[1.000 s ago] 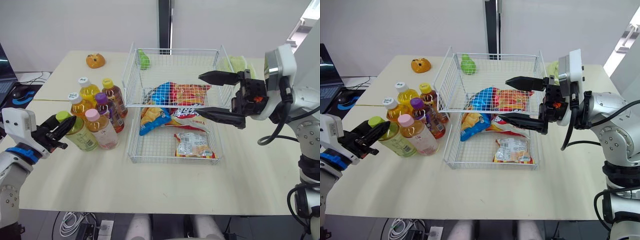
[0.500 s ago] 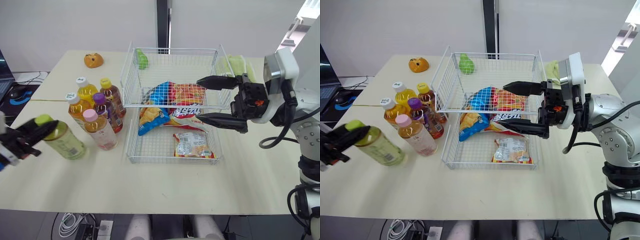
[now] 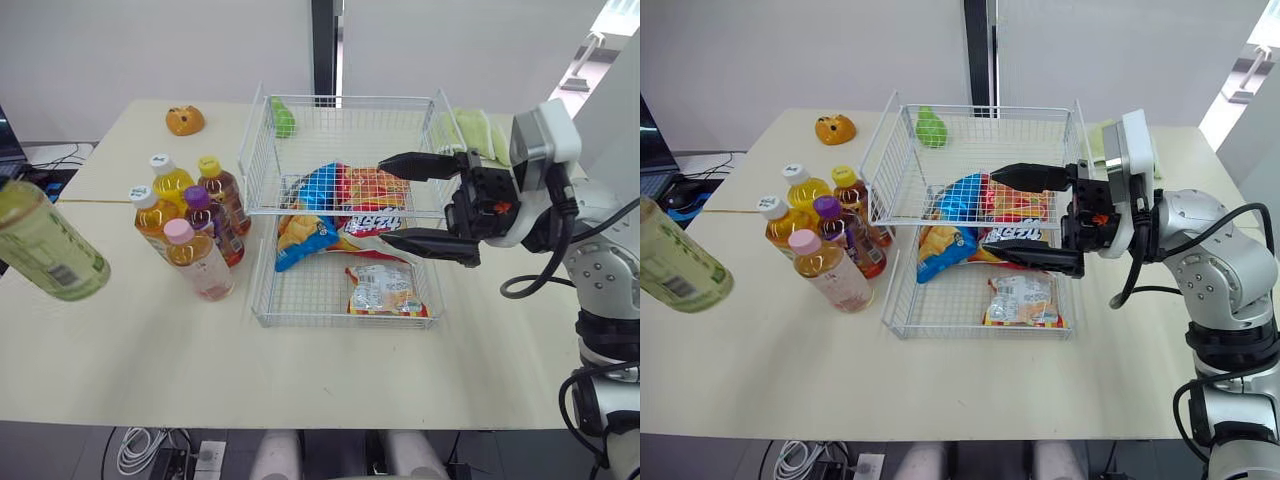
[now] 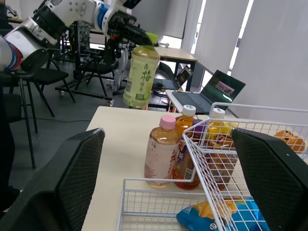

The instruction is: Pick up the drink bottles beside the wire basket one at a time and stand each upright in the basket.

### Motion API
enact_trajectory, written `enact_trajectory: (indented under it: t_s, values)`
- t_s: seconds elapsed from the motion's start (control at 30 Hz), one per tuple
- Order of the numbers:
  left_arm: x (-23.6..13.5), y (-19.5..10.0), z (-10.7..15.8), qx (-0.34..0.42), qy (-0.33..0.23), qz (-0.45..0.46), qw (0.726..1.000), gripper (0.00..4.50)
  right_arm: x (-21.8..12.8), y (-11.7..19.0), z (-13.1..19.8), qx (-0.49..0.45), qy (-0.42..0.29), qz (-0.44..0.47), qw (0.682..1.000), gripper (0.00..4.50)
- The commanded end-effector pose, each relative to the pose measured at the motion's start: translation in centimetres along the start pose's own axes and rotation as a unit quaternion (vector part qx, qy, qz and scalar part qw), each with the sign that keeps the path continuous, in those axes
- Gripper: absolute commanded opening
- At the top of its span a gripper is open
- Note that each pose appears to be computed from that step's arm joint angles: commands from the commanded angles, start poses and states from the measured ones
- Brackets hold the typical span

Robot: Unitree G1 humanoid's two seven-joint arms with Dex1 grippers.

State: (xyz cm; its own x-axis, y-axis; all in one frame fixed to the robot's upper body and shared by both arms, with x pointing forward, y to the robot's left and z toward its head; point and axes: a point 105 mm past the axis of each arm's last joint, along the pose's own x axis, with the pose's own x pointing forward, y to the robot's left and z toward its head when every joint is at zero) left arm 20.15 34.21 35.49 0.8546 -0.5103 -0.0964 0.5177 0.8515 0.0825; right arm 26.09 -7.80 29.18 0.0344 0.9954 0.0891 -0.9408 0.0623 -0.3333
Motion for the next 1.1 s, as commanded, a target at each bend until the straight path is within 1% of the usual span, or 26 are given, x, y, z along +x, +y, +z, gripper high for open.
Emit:
enact_trajectory:
  t_s: [0.03, 0.2, 0.37, 0.57, 0.7, 0.83, 1.1]
  values:
    - [-0.2, -0.6, 2.5, 0.036, -0.01, -0.023, 0.999, 1.35, -0.1, 0.0, 0.9, -0.021, -0.01, -0.003, 1.0, 4.5]
    - [1.4, -2.0, 5.2, 0.071, -0.028, -0.076, 0.994, 1.35, -0.5, -0.1, 1.0, -0.022, -0.008, -0.017, 1.0, 4.5]
    - [3.7, -3.3, 6.4, 0.105, -0.045, -0.129, 0.985, 1.35, -1.2, -0.5, 1.3, -0.024, -0.002, -0.052, 0.998, 4.5]
    - [6.5, -4.5, 8.8, 0.118, -0.091, -0.194, 0.97, 1.35, -2.2, -1.1, 1.8, -0.035, 0.012, -0.092, 0.995, 4.5]
    - [8.6, -5.6, 10.5, 0.121, -0.102, -0.245, 0.956, 1.35, -2.6, -0.9, 1.9, -0.038, 0.02, -0.11, 0.993, 4.5]
    - [10.5, -6.5, 11.2, 0.127, -0.096, -0.291, 0.944, 1.35, -3.0, -0.7, 1.9, -0.04, 0.029, -0.128, 0.99, 4.5]
    - [14.0, -8.6, 12.9, 0.13, -0.114, -0.378, 0.909, 1.35, -4.1, -0.7, 2.2, -0.05, 0.046, -0.173, 0.983, 4.5]
